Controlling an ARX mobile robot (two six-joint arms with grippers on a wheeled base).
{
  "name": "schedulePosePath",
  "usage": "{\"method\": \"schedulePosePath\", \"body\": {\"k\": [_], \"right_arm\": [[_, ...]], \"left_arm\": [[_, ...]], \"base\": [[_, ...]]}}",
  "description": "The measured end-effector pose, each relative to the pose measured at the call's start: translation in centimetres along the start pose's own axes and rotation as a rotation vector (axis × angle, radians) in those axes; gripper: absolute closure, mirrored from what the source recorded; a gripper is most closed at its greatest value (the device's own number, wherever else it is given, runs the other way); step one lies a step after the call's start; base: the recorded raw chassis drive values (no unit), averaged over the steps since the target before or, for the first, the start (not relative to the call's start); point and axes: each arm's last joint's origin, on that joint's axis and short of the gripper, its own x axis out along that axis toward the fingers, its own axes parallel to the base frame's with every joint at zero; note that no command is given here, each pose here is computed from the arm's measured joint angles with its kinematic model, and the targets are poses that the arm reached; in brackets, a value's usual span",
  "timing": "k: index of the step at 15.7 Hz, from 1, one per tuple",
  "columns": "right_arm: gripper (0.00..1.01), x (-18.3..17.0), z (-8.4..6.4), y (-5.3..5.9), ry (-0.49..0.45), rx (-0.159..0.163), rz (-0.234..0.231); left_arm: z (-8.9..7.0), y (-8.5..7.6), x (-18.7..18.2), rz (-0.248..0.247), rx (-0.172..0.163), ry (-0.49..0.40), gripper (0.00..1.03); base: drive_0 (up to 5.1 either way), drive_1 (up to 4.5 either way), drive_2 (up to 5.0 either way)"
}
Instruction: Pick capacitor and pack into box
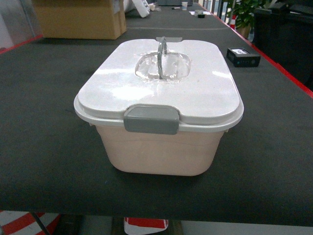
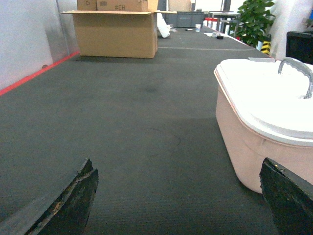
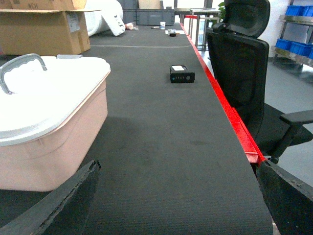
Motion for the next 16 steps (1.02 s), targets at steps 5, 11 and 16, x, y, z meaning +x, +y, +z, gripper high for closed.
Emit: {"method": "schedulePosePath", "body": {"k": [5,11,16], "right_arm": [[0.03,0.00,0.00,0.00,0.000,0.000,0.000],[0.03,0.00,0.00,0.00,0.000,0.000,0.000],[0.03,0.00,0.00,0.00,0.000,0.000,0.000]], "left_arm": [[0.00,0.00,0.00,0.000,0.000,0.000,0.05],[0.00,0.00,0.00,0.000,0.000,0.000,0.05],[0.00,0.00,0.00,0.000,0.000,0.000,0.05]], "base": [[0.0,0.00,0.0],[0.0,0.00,0.0],[0.0,0.00,0.0]]}}
